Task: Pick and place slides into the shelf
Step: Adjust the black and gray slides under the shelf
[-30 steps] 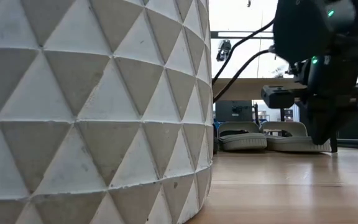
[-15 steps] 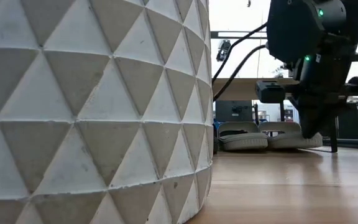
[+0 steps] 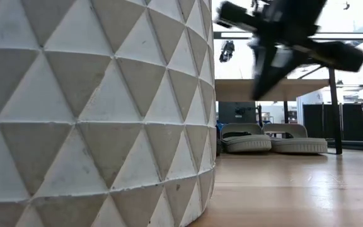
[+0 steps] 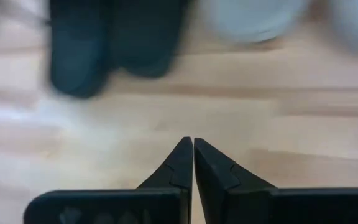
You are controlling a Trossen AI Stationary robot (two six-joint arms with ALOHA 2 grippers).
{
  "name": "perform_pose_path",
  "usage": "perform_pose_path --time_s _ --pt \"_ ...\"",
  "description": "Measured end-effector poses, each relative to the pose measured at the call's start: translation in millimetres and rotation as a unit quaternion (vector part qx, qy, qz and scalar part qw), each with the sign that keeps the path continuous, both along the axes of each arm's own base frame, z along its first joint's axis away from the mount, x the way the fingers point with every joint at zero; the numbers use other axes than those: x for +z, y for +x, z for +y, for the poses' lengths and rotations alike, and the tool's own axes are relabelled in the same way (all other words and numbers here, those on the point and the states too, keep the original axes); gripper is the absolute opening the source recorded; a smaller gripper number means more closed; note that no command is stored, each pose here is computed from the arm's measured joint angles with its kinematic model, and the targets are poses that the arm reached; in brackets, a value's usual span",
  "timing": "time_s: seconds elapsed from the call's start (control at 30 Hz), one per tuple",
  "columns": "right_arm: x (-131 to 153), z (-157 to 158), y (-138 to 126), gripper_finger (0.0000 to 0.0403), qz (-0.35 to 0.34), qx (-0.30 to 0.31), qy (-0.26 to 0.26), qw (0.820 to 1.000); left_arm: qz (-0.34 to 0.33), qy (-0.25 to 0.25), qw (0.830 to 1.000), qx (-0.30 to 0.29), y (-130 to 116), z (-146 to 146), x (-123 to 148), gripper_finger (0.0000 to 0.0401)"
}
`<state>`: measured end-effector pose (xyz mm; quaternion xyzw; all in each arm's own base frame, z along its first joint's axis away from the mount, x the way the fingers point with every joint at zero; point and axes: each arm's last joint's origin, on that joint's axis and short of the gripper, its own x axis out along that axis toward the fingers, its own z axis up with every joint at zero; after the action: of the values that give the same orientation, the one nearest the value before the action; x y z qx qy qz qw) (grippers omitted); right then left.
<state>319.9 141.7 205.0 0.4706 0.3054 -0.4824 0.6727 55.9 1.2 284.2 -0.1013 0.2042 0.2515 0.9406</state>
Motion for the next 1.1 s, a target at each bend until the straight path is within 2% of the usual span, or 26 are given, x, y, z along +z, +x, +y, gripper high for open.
perform_pose_path --time_s 0.13,0.3,0.57,0.77,1.1 --pt "-14.4 -2.3 28.4 0.0009 -0.043 0.022 0.008 0.999 -0.001 0.000 1.000 0.000 0.2 -0.1 0.1 0.0150" --pt "-32.8 -12.4 53.0 0.0009 -0.034 -0.007 -0.005 0.999 -0.003 -0.001 1.000 0.000 -0.4 0.2 0.3 0.0150" --pt "-38.9 -15.7 93.5 0.0008 -0.025 0.024 -0.023 0.999 -0.002 0.002 1.000 0.000 -0.8 0.4 0.2 0.0150" --pt "-47.5 -19.7 95.7 0.0008 0.016 0.001 -0.045 0.999 -0.003 0.003 1.000 0.000 -1.5 0.6 0.3 0.0150" --pt "-58.4 -41.8 93.8 0.0009 0.038 -0.029 -0.060 0.997 -0.003 0.002 1.000 -0.001 -2.0 0.7 0.2 0.0150"
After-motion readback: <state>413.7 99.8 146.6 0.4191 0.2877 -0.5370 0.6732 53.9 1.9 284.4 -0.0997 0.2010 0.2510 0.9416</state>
